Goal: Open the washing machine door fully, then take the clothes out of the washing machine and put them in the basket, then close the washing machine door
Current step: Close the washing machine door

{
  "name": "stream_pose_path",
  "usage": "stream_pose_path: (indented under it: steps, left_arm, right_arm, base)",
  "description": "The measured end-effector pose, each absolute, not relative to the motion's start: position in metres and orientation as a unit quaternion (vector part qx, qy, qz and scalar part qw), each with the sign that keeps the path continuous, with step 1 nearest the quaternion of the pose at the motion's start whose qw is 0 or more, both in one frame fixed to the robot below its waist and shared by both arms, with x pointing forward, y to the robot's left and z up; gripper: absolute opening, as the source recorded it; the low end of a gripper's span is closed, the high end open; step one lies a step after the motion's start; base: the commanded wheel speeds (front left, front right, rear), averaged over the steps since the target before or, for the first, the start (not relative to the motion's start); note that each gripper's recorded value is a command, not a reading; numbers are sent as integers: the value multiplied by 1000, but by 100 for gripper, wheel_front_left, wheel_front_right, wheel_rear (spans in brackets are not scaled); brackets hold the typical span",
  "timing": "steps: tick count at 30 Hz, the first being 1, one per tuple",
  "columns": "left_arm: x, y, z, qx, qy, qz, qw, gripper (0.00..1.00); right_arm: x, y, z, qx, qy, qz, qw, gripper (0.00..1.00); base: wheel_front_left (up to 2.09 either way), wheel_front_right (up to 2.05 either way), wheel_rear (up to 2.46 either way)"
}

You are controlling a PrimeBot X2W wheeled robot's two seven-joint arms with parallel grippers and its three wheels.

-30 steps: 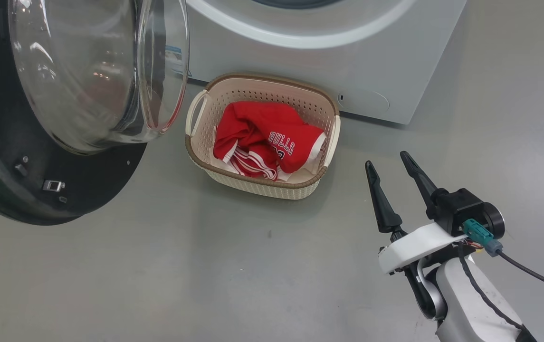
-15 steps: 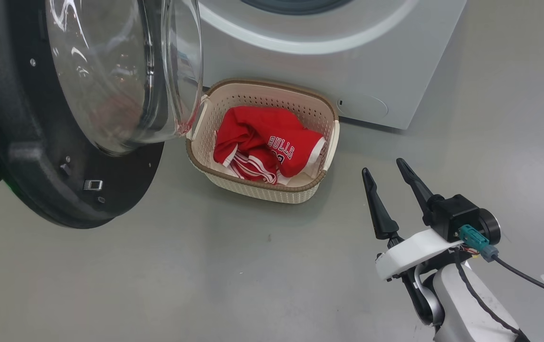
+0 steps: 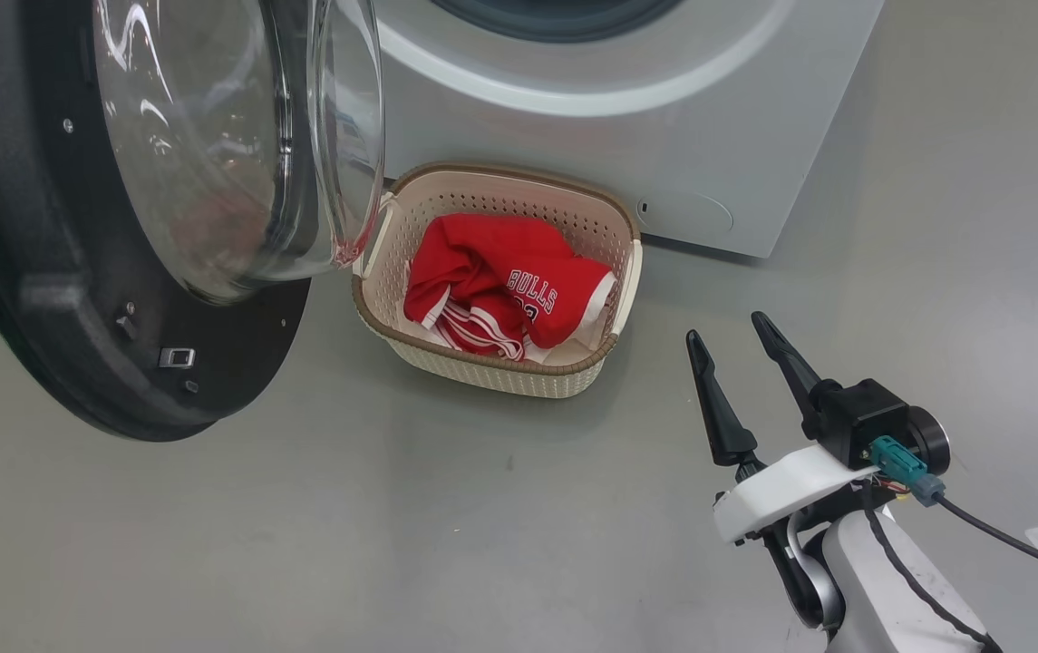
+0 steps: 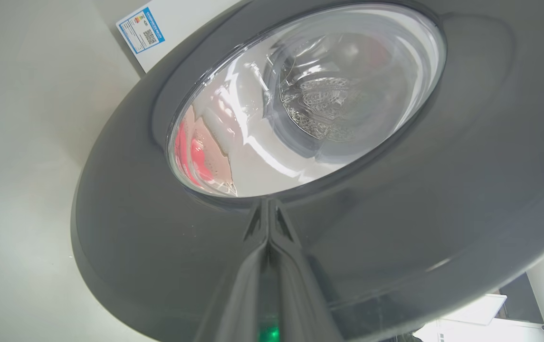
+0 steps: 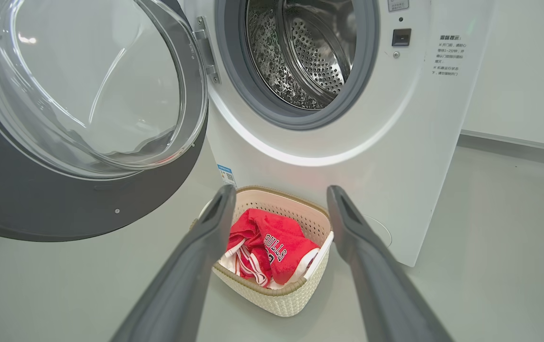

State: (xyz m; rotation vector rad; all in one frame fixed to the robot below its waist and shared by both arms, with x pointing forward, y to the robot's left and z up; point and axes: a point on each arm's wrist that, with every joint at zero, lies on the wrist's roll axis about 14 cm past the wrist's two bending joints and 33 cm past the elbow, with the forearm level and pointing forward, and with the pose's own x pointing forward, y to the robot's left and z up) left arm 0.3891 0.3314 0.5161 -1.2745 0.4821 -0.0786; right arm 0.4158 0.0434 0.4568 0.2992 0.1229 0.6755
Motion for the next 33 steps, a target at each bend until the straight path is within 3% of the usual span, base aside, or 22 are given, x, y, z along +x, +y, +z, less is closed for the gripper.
stream_pose_path:
  steps: [8, 12, 17, 33]
  left_arm:
    - [378, 359, 523, -532, 180, 27, 827, 0]
    - [360, 372, 513, -455, 194, 83, 865, 0]
    - [349, 374, 505, -387, 207, 112, 891, 0]
    - [329, 388, 511, -239, 90, 197, 947, 0]
  right_arm:
    - [415, 44, 457, 149, 61, 329, 930, 100]
    - [415, 45, 456, 151, 61, 331, 929, 100]
    - [416, 46, 455, 152, 63, 332, 929, 100]
    - [416, 50, 455, 155, 63, 335, 927, 100]
  base:
    - [0, 0, 0]
    - [0, 0, 0]
    - [0, 0, 0]
    - [0, 0, 0]
